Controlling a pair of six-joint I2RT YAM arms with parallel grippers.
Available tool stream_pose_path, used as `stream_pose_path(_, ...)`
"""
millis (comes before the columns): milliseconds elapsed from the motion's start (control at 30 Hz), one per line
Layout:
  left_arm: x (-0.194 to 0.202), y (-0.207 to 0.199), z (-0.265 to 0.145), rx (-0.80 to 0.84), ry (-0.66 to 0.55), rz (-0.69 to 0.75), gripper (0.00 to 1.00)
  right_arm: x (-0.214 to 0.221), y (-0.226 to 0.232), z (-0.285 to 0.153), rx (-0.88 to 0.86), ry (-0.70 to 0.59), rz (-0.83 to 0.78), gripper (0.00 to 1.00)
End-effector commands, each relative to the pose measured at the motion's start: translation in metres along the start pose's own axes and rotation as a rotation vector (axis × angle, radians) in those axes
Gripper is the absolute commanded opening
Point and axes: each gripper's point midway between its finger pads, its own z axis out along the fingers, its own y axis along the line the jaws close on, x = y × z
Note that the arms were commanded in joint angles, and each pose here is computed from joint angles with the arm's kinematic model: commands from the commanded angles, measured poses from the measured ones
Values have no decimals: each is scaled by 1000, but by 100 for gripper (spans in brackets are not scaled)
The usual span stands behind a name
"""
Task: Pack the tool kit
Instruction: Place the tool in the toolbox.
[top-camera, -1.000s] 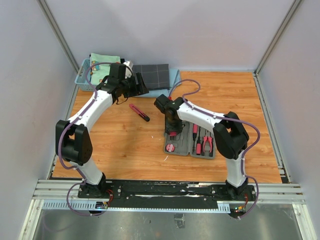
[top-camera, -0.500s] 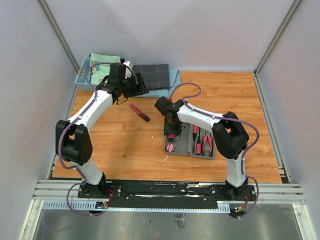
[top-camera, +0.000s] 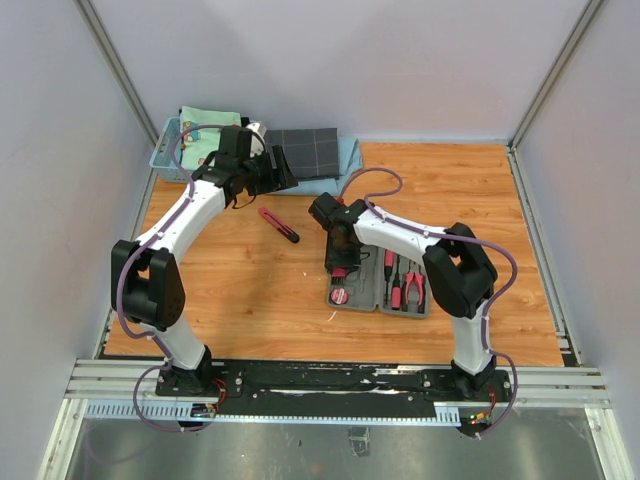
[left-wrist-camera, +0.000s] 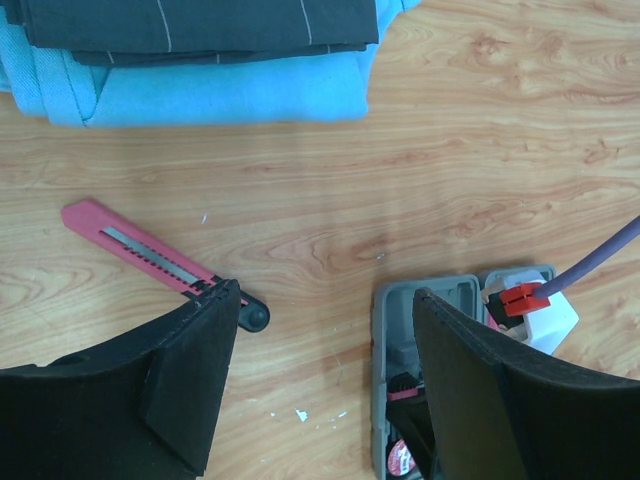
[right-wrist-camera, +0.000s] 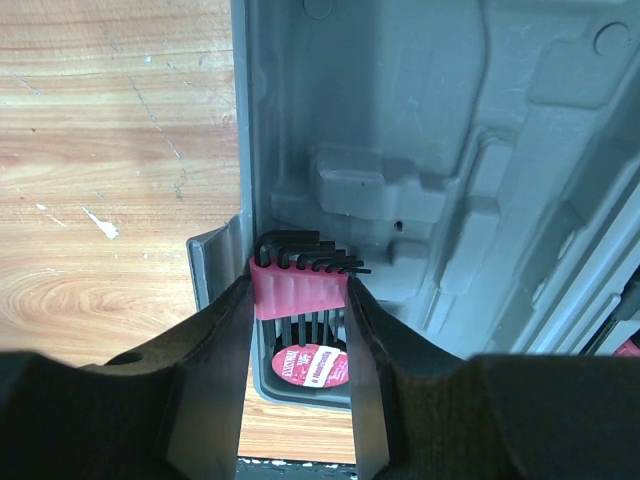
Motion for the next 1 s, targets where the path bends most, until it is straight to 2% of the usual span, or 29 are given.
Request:
stream_pose_path(0, -7, -3, -1, 19, -15, 7, 74, 14, -3, 18, 36, 45, 21, 17)
stream_pose_path(300, -7, -3, 0, 22, -14, 9, 74, 21, -10, 25, 56, 81, 43, 18)
stream_pose_path(433, -7, -3, 0, 22, -13, 11, 74, 22, -13, 25, 73, 90, 48, 27)
stream_pose_path(600, -5, -2, 0, 21, -11, 9, 74, 16, -14, 20, 77, 62, 45, 45)
stream_pose_path(800, -7, -3, -1, 24, -15, 11, 74, 10, -15, 17, 74, 41, 36, 52)
stream_pose_path(967, -6, -3, -1, 25, -13, 9, 74, 0, -10, 9, 49, 8, 21, 53)
